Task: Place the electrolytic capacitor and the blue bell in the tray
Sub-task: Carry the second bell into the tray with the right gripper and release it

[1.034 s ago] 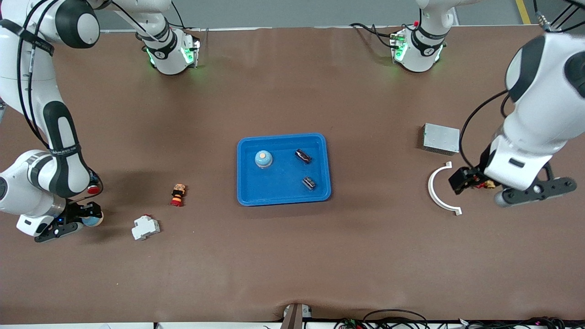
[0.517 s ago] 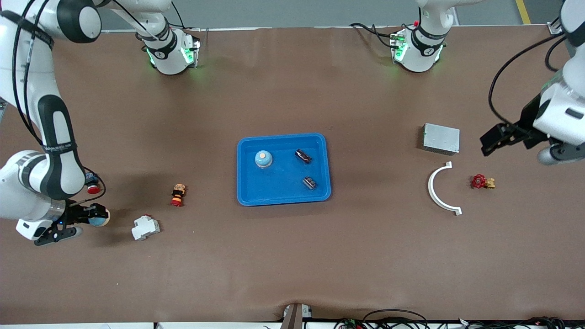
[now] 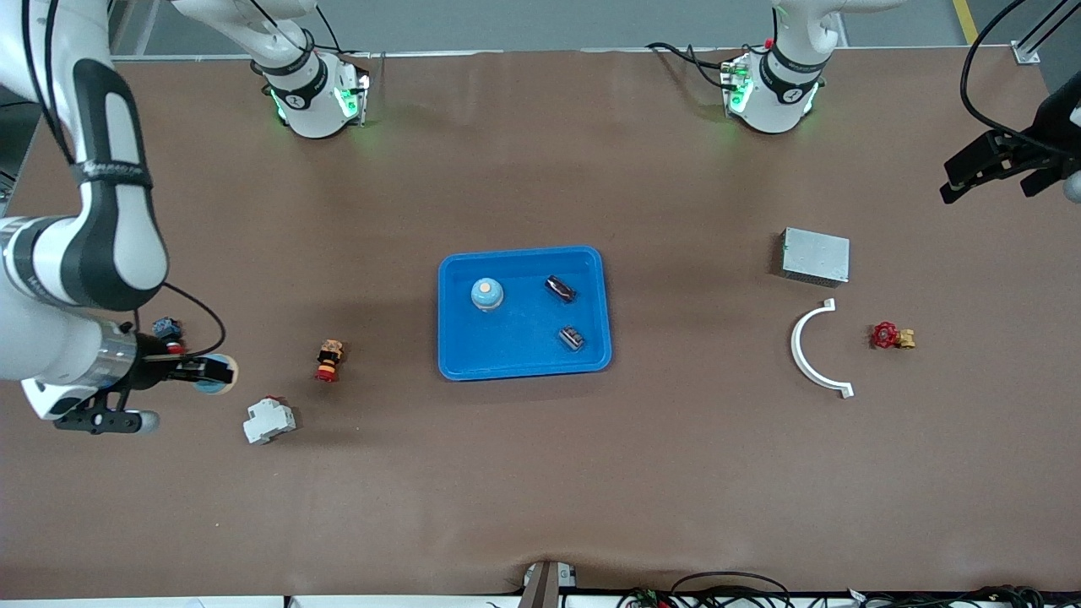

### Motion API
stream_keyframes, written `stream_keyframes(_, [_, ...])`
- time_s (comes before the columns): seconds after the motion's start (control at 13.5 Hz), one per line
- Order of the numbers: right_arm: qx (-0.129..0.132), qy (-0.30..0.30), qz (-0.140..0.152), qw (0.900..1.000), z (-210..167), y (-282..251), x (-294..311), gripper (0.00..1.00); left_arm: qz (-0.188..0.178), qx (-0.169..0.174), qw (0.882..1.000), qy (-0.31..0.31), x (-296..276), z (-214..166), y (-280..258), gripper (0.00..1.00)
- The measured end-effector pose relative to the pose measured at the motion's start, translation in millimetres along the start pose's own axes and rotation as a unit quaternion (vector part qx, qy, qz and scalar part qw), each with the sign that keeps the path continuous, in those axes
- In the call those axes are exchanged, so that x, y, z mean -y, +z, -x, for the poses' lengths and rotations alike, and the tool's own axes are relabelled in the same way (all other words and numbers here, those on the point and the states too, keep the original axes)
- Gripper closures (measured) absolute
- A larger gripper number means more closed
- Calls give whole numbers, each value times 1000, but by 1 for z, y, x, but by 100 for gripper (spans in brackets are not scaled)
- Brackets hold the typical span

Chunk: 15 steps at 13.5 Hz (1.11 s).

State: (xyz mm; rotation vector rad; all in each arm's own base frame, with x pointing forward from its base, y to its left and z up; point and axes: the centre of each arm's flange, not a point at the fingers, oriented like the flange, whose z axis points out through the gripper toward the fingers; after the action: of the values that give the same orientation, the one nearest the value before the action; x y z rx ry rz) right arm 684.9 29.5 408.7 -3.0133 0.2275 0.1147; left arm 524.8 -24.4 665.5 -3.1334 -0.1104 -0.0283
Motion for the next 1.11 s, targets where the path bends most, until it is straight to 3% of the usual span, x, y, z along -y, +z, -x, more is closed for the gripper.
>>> stream_keyframes(0.44, [9,110,16,994,50,13,147,37,0,6,1000,-5,5,-2,6,0])
stream_keyframes(0.89, [-24,181,12,983,92,51,232,37,-1,9,1000,1,-1,0,5,0])
stream_keyframes(1.11, [-27,192,14,981,113,87,267,37,-4,32,999,1,-1,7,7,0])
